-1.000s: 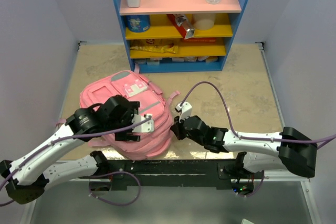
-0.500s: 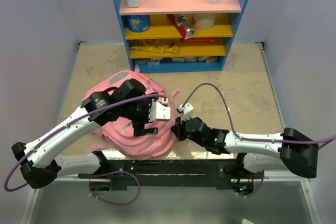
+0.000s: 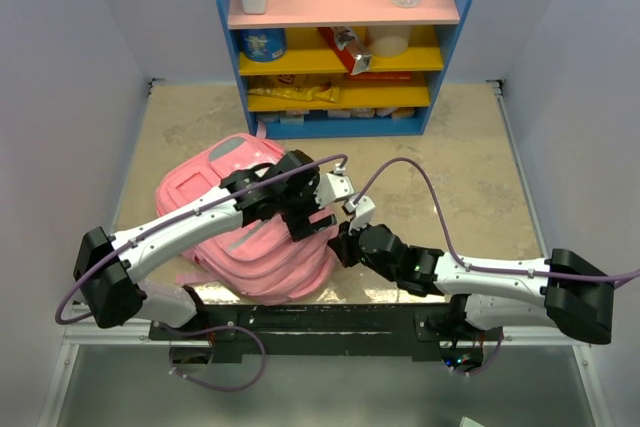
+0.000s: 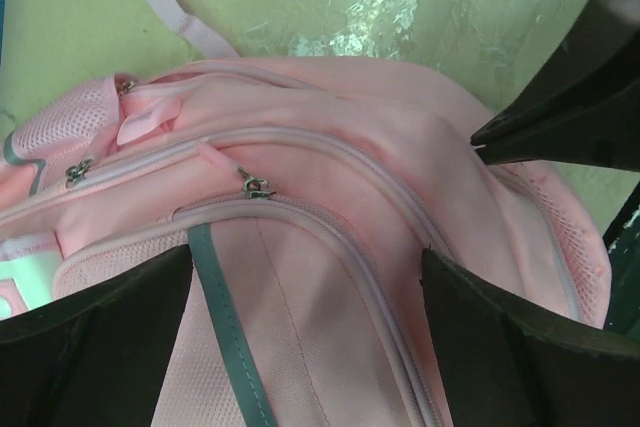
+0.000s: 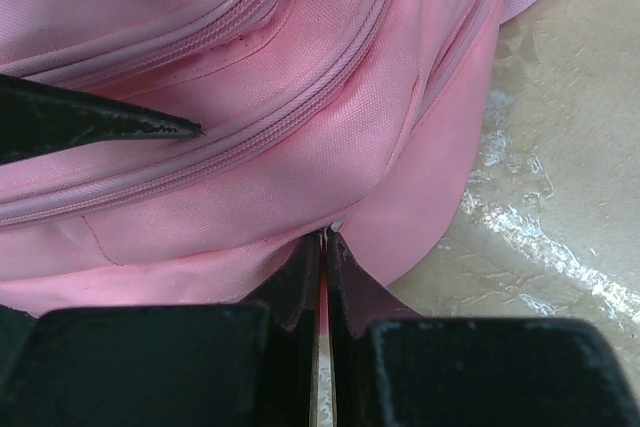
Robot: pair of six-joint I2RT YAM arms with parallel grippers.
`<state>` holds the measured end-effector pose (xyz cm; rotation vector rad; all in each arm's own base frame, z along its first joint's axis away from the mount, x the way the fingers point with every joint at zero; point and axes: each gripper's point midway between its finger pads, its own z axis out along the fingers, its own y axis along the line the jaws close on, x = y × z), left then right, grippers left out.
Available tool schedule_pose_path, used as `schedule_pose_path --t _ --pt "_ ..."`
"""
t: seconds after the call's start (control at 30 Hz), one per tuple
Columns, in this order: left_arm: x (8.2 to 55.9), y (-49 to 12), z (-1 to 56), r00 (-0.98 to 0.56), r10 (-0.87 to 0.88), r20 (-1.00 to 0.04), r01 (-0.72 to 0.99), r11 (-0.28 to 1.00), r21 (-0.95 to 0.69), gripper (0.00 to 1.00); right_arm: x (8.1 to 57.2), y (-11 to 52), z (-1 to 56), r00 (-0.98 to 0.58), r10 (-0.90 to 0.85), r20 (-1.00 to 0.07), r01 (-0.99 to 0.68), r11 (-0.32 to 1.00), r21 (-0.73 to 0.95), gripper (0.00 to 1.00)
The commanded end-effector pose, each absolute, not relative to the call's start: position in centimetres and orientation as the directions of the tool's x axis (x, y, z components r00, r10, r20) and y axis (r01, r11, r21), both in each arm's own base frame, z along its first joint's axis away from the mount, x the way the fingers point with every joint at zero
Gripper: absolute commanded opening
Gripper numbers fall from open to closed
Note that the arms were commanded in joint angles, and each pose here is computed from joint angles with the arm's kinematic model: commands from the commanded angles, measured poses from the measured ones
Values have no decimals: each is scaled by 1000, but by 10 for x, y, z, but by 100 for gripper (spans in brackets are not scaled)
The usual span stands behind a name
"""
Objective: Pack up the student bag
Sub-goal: Zip the student bag at the center of the board.
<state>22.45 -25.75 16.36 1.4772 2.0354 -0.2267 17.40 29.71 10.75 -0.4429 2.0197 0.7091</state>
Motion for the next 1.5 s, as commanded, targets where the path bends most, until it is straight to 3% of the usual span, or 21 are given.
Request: schedule_pose_path --t 0.0,0.03,0.13,0.17,0.2,0.27,0.5,0.63,0.77,1.0,1.2,1.3,1.33,1.37,1.43,1.47 --pt "237 -251 173 -235 764 -601 844 467 264 100 178 305 133 -478 59 -876 -562 747 356 0" --pt "237 -248 169 -239 768 -594 840 471 271 100 178 305 134 -477 57 -877 -563 746 355 0" --pt "238 -245 164 -220 784 -581 842 453 293 70 180 306 133 -475 53 -878 -563 749 350 0" --pt "238 -245 162 -211 792 -573 846 442 298 30 180 306 133 -476 51 -878 -563 749 349 0" --pt "238 -245 161 -208 792 -573 849 437 296 15 181 305 133 -474 53 -879 -559 753 347 0" --pt "234 -247 159 -197 794 -575 861 421 285 0 181 305 131 -473 52 -879 -555 758 343 0" --pt "206 -254 168 -91 787 -610 936 277 218 0 196 288 123 -489 54 -871 -513 789 338 0" --pt "171 -269 193 125 696 -707 977 37 209 0 204 273 125 -479 57 -876 -494 807 323 0" --pt "130 -278 199 261 652 -712 962 -241 132 0 202 260 129 -470 70 -880 -480 816 321 0" --pt "90 -266 187 350 638 -685 897 -440 49 0 202 249 131 -456 70 -887 -466 830 305 0" --pt "105 -267 192 352 667 -657 922 -369 119 0 207 251 128 -487 69 -870 -435 845 311 0" --pt "127 -270 192 318 698 -641 947 -257 190 0 191 250 127 -537 86 -839 -434 825 362 0" --pt "133 -269 191 312 704 -638 950 -229 212 0 183 247 140 -535 137 -834 -437 800 412 4" --pt "138 -276 195 300 692 -657 954 -195 230 0 178 244 145 -530 162 -832 -436 790 431 23" --pt "158 -279 196 265 715 -647 958 -119 261 0 161 236 152 -532 197 -823 -451 756 473 37" --pt "166 -279 196 244 722 -648 962 -95 256 0 158 235 153 -534 198 -822 -462 746 480 38"
